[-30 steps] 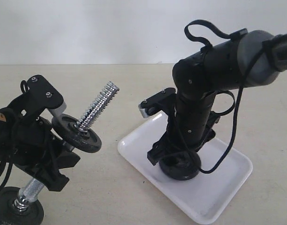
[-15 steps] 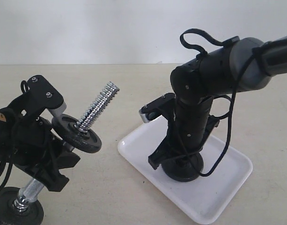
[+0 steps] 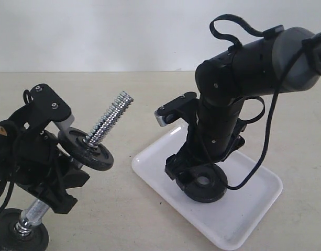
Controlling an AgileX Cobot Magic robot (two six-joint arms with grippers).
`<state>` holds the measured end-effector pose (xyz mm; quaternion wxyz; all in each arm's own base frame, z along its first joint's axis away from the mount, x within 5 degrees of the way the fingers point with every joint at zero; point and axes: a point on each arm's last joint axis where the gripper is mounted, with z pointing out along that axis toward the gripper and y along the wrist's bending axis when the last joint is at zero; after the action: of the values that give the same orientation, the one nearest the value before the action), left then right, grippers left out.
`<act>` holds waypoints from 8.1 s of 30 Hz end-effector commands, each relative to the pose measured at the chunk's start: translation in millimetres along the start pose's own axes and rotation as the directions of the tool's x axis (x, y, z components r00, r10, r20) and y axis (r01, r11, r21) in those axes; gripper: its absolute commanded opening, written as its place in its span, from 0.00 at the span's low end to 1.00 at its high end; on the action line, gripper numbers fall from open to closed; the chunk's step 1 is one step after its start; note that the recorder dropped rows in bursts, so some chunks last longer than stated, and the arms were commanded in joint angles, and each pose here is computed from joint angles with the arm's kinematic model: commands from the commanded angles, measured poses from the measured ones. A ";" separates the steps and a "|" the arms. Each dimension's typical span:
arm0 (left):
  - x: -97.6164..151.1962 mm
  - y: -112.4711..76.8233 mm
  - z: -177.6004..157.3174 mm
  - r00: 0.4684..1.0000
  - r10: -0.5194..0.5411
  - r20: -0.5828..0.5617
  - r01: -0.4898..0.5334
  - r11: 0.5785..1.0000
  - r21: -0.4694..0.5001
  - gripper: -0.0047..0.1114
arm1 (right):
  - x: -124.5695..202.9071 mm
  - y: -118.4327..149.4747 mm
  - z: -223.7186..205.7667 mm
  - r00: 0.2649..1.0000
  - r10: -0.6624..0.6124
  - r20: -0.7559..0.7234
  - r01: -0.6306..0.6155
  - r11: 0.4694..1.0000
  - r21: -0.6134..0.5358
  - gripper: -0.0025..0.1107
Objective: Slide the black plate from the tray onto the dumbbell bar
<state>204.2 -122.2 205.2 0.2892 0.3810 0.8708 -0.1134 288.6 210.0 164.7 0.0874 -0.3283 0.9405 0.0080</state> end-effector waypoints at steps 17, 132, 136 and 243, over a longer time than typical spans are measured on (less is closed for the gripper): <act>-19.0 5.4 -13.3 0.990 -0.035 0.138 0.043 0.997 -0.060 0.08 | 1.7 -2.4 29.6 0.996 0.045 -0.072 -0.042 0.998 0.036 0.95; -17.6 3.8 -13.0 0.992 -0.029 0.121 0.035 0.998 -0.044 0.08 | 8.5 -4.2 -37.1 0.999 0.050 0.008 -0.050 0.998 0.032 0.02; -17.5 3.7 -13.0 0.992 -0.027 0.120 0.033 0.999 -0.044 0.08 | 10.7 -5.1 -56.7 0.997 0.042 0.057 -0.044 0.998 0.034 0.02; -51.0 -8.3 -69.2 0.875 0.188 0.447 -0.162 0.982 -0.097 0.08 | 19.2 38.4 -205.4 0.894 0.101 0.438 0.131 0.874 -0.468 0.02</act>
<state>188.4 -133.7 253.8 0.4148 0.5006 0.7448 -0.1508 220.7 216.9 359.2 0.2165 -0.3214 0.8617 0.3275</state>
